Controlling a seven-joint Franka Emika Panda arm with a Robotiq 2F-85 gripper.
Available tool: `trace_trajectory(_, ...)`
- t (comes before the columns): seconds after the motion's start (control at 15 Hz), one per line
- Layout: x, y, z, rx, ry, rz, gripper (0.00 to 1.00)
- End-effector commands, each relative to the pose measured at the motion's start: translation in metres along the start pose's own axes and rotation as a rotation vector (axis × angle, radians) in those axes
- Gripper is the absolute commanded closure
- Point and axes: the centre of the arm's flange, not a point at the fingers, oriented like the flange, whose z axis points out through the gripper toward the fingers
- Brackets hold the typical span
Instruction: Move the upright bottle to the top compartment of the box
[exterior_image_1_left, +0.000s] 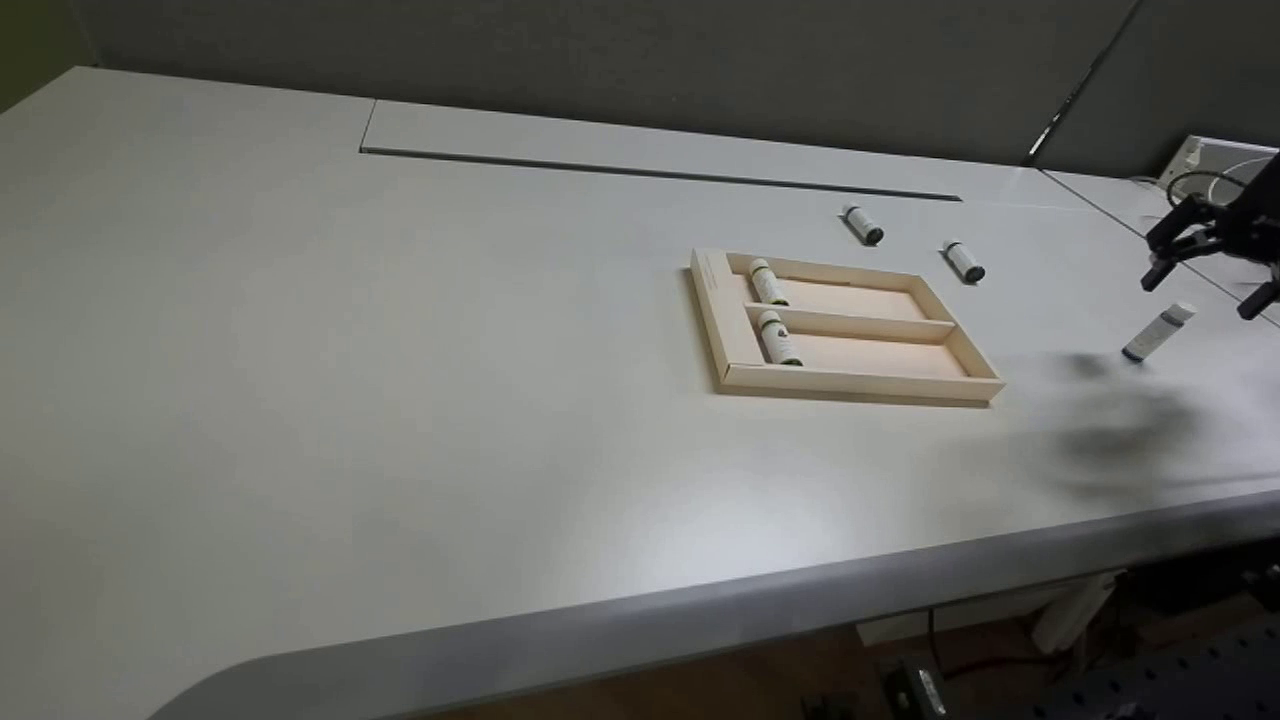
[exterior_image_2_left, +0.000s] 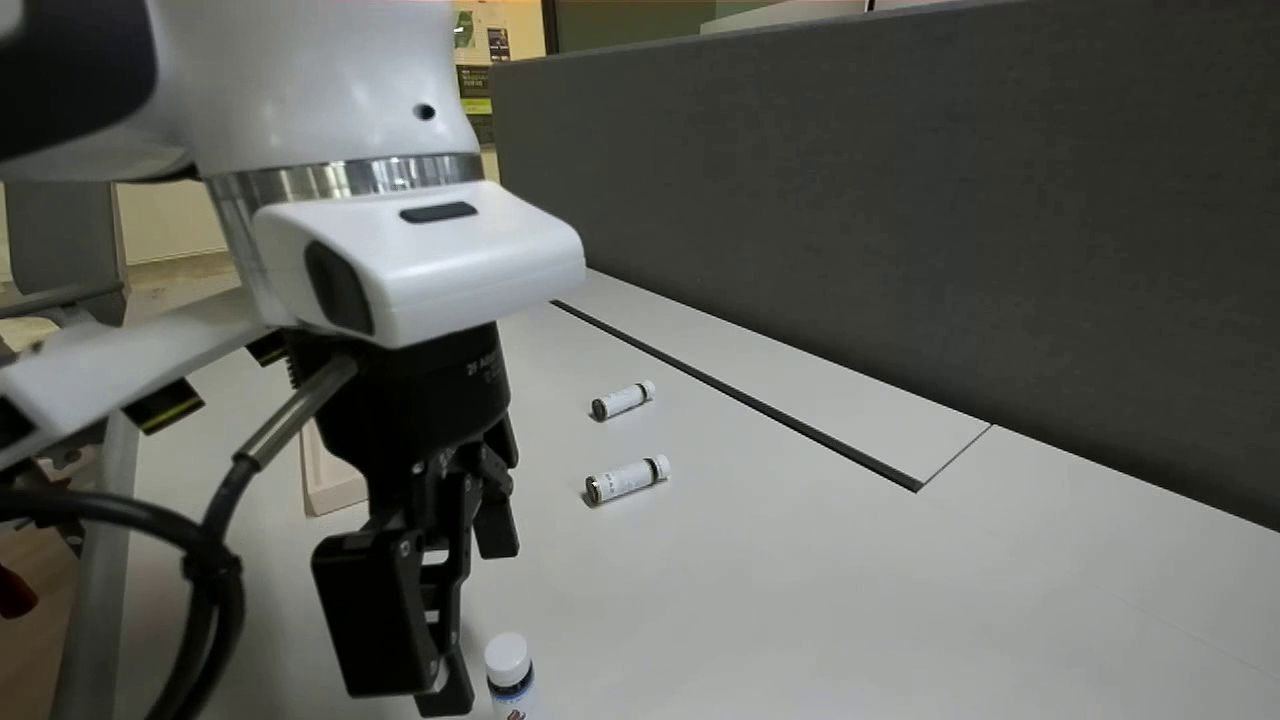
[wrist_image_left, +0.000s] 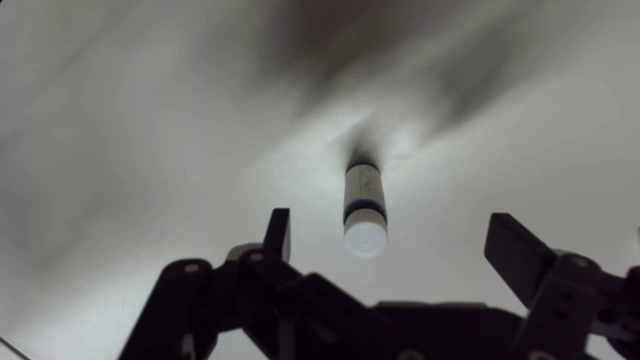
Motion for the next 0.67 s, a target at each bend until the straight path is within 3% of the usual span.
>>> trace_trajectory(0.0, 0.009, 0.006, 0.009, -0.014, 0.028, 0.011, 0.0)
trace_trajectory(0.53, 0.02, -0.005, 0.026, -0.034, 0.058, -0.012, 0.0)
trace_trajectory(0.6, 0.02, -0.007, 0.027, -0.033, 0.058, -0.016, 0.25)
